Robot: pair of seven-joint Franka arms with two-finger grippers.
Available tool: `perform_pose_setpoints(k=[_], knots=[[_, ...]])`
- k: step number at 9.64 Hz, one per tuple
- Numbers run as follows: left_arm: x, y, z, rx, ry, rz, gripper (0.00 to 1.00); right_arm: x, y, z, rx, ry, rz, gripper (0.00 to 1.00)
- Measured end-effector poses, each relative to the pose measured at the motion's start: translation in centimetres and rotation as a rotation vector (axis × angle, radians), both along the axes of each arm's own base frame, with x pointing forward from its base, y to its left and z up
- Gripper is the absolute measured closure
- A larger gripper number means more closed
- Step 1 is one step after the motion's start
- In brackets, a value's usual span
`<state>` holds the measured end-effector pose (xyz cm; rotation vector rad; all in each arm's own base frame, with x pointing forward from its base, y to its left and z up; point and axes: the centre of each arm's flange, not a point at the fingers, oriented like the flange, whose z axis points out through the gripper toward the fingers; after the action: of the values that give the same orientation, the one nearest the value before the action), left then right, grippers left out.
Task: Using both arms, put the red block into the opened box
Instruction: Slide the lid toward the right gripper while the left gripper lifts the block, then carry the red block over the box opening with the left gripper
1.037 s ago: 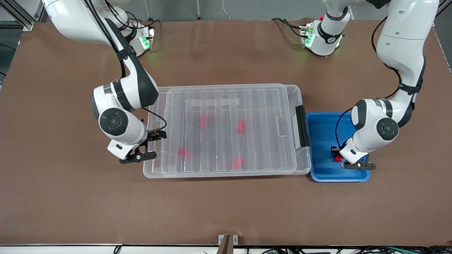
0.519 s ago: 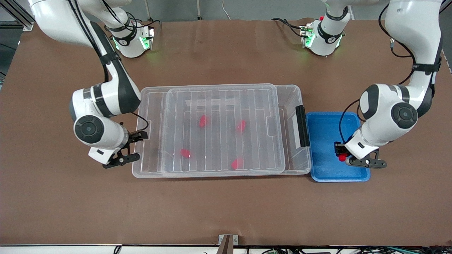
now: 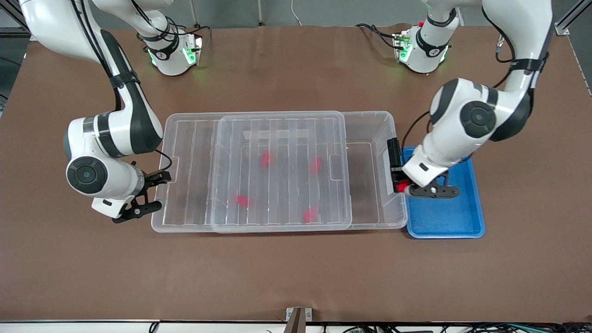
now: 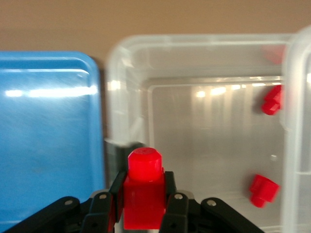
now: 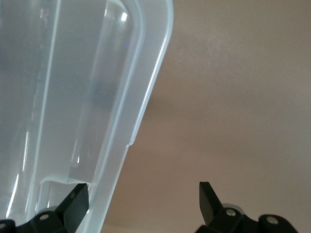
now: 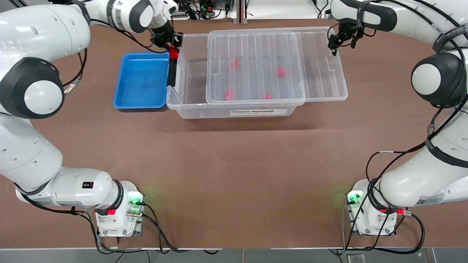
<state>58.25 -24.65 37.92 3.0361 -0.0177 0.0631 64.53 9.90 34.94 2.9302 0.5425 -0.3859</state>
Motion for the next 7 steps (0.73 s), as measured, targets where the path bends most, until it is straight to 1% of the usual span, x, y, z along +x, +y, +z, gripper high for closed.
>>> perform_pose_setpoints(k=[2, 3, 5, 7], knots=[[-1.8, -4.0, -1.3, -0.002, 0.033, 0.038, 0.64, 0.3, -2.9, 0.4, 0.012, 0.015, 0.033, 0.00], [-2.2, -5.1, -2.6, 0.000, 0.055, 0.044, 0.64, 0.4, -4.6, 0.9, 0.015, 0.017, 0.047, 0.00], [-2.4, -5.9, -6.2, 0.002, 0.102, 0.046, 0.64, 0.4, -7.0, 1.3, 0.002, 0.026, 0.080, 0.00], [-2.9, -7.2, -9.6, 0.000, 0.139, 0.061, 0.64, 0.5, -8.3, 1.4, 0.007, 0.033, 0.092, 0.00]])
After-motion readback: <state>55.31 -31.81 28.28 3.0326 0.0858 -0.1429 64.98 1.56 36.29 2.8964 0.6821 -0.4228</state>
